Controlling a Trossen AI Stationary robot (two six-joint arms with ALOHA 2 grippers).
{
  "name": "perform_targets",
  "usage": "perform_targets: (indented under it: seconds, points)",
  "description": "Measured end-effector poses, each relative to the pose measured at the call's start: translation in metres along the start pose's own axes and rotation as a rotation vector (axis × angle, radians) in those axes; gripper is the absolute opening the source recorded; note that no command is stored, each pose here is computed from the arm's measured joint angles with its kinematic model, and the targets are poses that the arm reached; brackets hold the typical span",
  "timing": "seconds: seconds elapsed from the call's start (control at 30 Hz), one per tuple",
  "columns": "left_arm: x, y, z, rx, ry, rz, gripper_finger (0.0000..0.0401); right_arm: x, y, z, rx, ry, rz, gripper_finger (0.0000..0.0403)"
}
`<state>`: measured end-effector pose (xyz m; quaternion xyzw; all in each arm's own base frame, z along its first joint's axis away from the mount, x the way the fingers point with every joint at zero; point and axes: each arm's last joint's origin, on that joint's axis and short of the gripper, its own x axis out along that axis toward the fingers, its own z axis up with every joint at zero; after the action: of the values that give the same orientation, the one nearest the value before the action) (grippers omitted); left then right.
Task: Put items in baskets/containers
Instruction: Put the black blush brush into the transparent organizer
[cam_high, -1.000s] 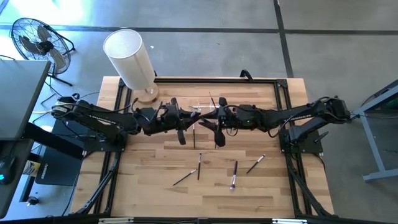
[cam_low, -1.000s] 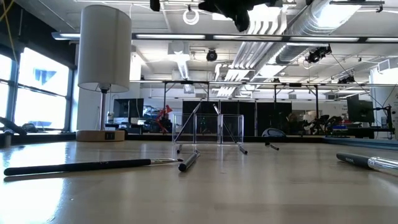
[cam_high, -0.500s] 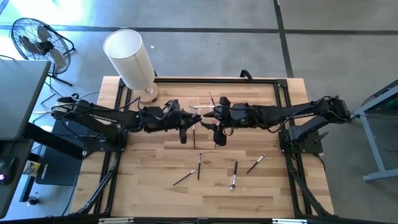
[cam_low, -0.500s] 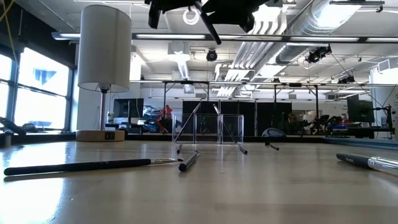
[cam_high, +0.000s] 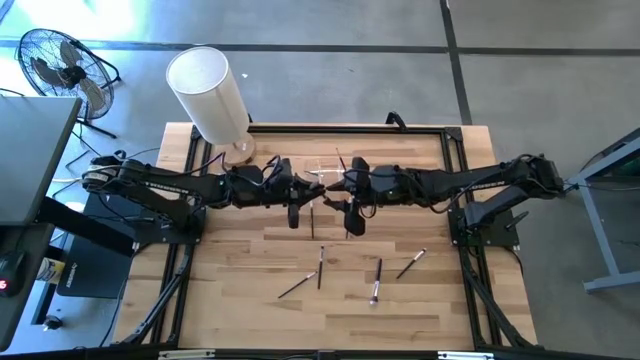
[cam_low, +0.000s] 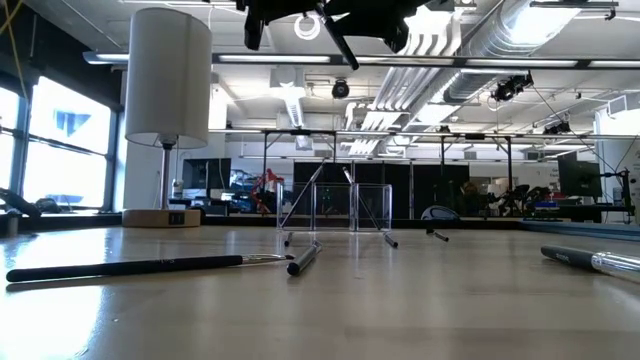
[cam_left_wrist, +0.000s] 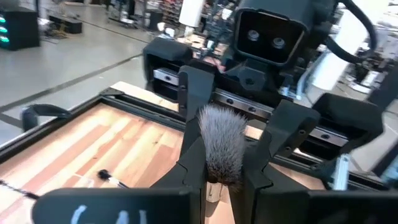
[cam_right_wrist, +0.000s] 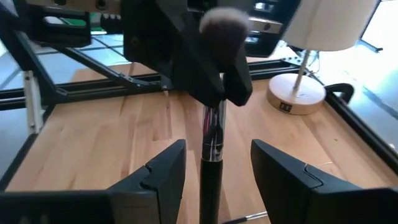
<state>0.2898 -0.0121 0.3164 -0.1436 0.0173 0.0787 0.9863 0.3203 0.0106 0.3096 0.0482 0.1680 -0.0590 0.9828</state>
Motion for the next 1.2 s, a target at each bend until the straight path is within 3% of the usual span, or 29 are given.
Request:
perform_targets:
  seconds: [0.17, 0.6, 0.8, 1.2]
  points:
    - [0.000, -0.001, 0.000, 0.005, 0.007, -0.034, 0.0033, 0.001, -0.003, 0.000, 0.014, 0.008, 0.055, 0.0152]
    - [0.000, -0.003, 0.002, 0.027, -0.006, -0.081, 0.0032, 0.001, -0.008, 0.001, 0.038, 0.030, 0.203, 0.0040]
    - [0.000, -0.003, 0.002, 0.030, -0.001, -0.079, 0.0033, 0.001, -0.008, 0.001, 0.016, 0.026, 0.181, 0.0036]
    - [0.000, -0.001, -0.002, 0.039, 0.038, -0.057, 0.0173, 0.002, -0.015, -0.006, 0.039, 0.097, 0.107, 0.0036]
